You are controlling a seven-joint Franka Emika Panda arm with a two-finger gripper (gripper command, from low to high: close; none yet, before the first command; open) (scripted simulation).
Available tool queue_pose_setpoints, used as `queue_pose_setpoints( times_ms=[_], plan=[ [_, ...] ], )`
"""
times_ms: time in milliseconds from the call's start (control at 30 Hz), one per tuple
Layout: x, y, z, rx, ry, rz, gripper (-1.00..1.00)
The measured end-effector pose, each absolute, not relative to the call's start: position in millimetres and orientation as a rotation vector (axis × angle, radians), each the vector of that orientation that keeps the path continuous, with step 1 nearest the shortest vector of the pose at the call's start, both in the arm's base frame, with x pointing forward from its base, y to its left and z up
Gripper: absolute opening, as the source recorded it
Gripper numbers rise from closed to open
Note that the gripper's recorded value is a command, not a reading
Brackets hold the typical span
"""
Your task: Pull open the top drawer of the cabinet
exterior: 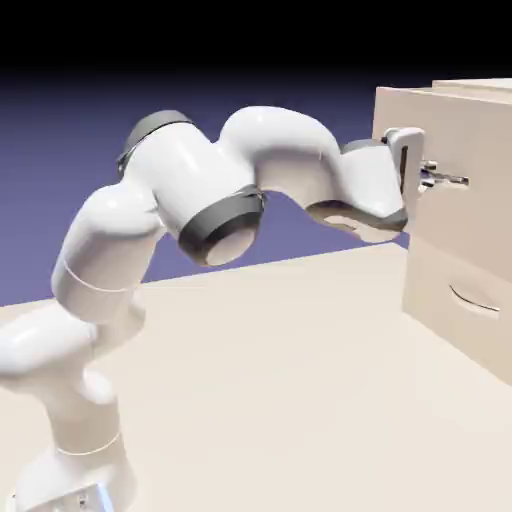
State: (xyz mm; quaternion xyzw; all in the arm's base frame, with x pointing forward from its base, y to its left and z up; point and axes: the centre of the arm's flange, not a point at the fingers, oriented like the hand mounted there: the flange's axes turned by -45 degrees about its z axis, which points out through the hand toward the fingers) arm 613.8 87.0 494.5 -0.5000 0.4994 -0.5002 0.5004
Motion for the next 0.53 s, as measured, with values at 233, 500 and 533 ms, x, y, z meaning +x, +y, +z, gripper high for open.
queue_pose_setpoints(
  times_ms=[233, 500, 533],
  plan=[
    [599, 87, 495, -1.208, 1.206, -1.209, -1.0],
    [540, 87, 494, -1.209, 1.206, -1.21, -1.0],
    [541, 87, 494, -1.209, 1.206, -1.21, -1.0]
  ],
)
